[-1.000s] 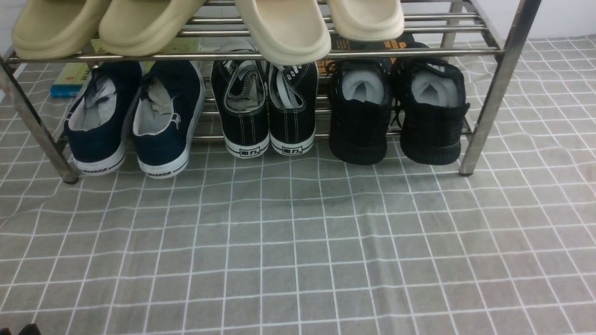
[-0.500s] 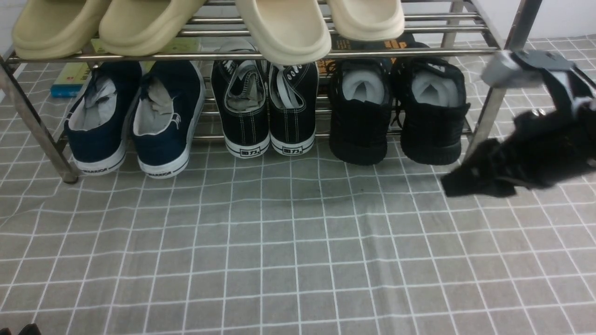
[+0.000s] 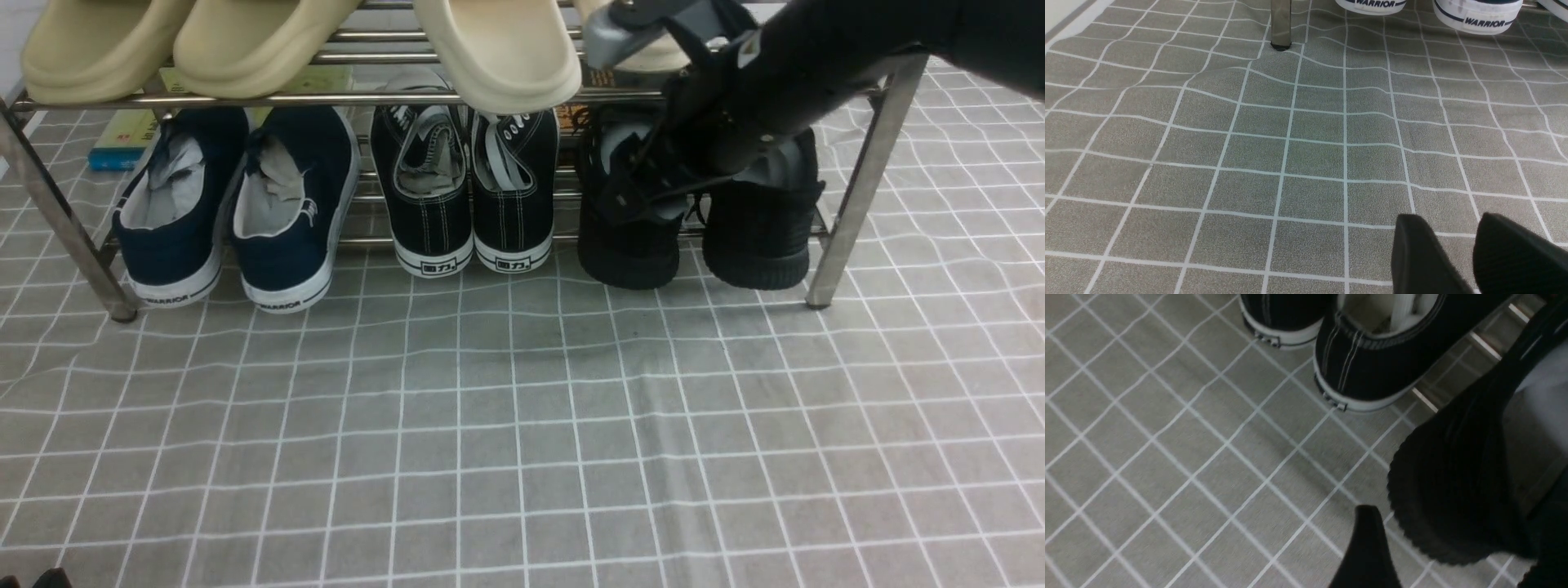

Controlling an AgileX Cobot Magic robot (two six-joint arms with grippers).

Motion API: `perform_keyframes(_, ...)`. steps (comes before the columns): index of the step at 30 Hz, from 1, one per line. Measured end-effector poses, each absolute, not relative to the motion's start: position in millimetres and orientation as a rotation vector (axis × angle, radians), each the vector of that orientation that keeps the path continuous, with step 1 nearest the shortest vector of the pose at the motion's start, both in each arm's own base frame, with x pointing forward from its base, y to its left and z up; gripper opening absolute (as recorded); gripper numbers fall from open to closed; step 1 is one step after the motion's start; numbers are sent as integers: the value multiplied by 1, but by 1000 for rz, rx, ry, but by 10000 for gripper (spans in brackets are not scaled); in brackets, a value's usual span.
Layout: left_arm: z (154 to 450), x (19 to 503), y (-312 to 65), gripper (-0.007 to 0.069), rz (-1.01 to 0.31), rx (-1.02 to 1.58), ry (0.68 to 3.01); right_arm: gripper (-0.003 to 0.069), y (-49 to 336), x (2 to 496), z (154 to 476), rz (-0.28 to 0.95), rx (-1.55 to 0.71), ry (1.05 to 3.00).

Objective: Take the shoes off the shelf with your hand from the grey coffee tablecloth.

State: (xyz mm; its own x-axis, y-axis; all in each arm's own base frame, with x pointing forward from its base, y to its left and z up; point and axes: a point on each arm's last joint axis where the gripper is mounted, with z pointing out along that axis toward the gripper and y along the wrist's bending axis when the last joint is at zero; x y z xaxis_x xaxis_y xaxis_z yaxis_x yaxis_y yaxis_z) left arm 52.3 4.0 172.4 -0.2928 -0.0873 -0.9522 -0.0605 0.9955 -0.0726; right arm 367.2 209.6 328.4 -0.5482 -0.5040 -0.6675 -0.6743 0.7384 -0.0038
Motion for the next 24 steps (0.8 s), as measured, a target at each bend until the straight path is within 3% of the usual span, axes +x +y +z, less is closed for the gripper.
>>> perform_keyframes(16,172,52,4,240,-26,-107,1869,498,224,405,272,260,-891,2291)
perform_keyframes(18,172,52,4,240,-26,-107,1869,405,224,406,270,253,-894,2294)
perform_keyframes(21,172,52,4,240,-26,-107,1869,173,224,406,270,248,-903,2301)
perform_keyframes(22,172,52,4,240,-26,-107,1869,173,224,406,270,248,-903,2301)
perform_keyframes(23,172,52,4,240,-26,-107,1869,67,223,404,271,247,-910,2311)
perform_keyframes(24,172,52,4,240,-26,-107,1869,21,222,401,272,253,-921,2329)
